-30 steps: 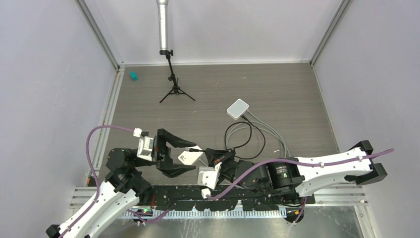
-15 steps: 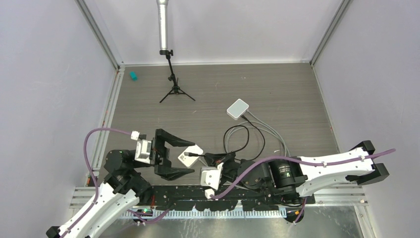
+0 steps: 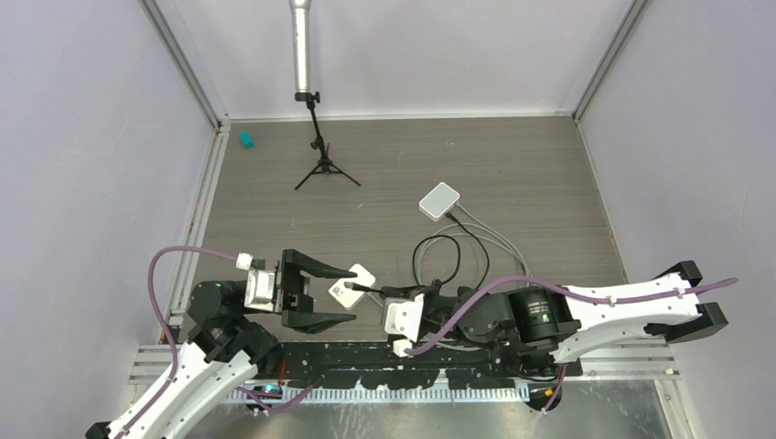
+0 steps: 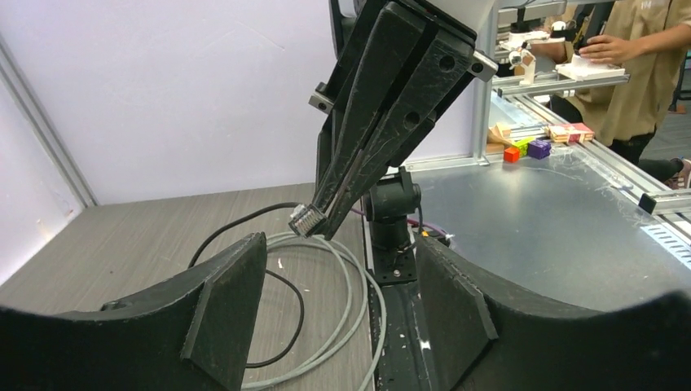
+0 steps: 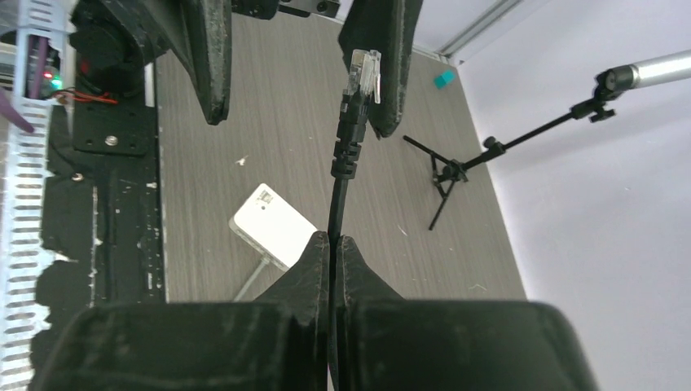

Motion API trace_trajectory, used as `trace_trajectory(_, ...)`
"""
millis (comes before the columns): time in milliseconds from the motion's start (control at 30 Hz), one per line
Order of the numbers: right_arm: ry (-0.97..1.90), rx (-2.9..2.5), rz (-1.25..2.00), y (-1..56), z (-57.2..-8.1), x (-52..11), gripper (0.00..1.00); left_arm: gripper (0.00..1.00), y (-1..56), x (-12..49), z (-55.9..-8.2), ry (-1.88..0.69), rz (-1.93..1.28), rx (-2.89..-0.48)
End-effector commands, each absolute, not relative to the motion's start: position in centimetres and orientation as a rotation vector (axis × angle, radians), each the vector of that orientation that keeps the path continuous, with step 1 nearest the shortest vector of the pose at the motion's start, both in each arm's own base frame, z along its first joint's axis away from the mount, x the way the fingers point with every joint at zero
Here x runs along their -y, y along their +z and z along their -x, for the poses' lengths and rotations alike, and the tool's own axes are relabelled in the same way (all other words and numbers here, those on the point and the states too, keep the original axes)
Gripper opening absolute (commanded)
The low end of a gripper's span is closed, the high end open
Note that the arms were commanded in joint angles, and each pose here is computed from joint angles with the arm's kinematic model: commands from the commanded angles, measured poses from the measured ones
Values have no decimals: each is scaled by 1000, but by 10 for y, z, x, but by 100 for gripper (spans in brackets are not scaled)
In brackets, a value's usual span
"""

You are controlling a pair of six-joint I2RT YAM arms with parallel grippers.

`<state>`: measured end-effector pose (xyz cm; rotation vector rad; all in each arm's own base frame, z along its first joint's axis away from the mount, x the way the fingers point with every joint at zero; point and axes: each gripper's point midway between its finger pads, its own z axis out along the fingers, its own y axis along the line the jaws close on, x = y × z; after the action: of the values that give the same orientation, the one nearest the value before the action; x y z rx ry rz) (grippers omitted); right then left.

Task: Insert the plug into the switch port
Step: Pick up the connector from the center of the board.

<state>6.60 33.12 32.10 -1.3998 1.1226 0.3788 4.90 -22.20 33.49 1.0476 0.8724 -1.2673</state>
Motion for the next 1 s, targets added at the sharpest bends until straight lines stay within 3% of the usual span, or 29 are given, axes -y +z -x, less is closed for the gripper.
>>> trace_trajectory(0, 539, -1148, 1378, 328, -59, -338, 1, 70, 350, 218, -41, -1238, -1086, -798)
trace_trajectory(167, 784, -1216, 1364, 325, -62, -335, 0, 75, 344, 213, -26, -1124, -1228, -637)
trace_trajectory(533, 1066, -1219, 1475, 316, -41, -341, 1, 75, 339, 206, -22, -1052, -1283, -645)
trace_trajectory(967, 1187, -1287, 1505, 306, -42, -347, 0, 52, 339, 206, -24, -1037, -1281, -649)
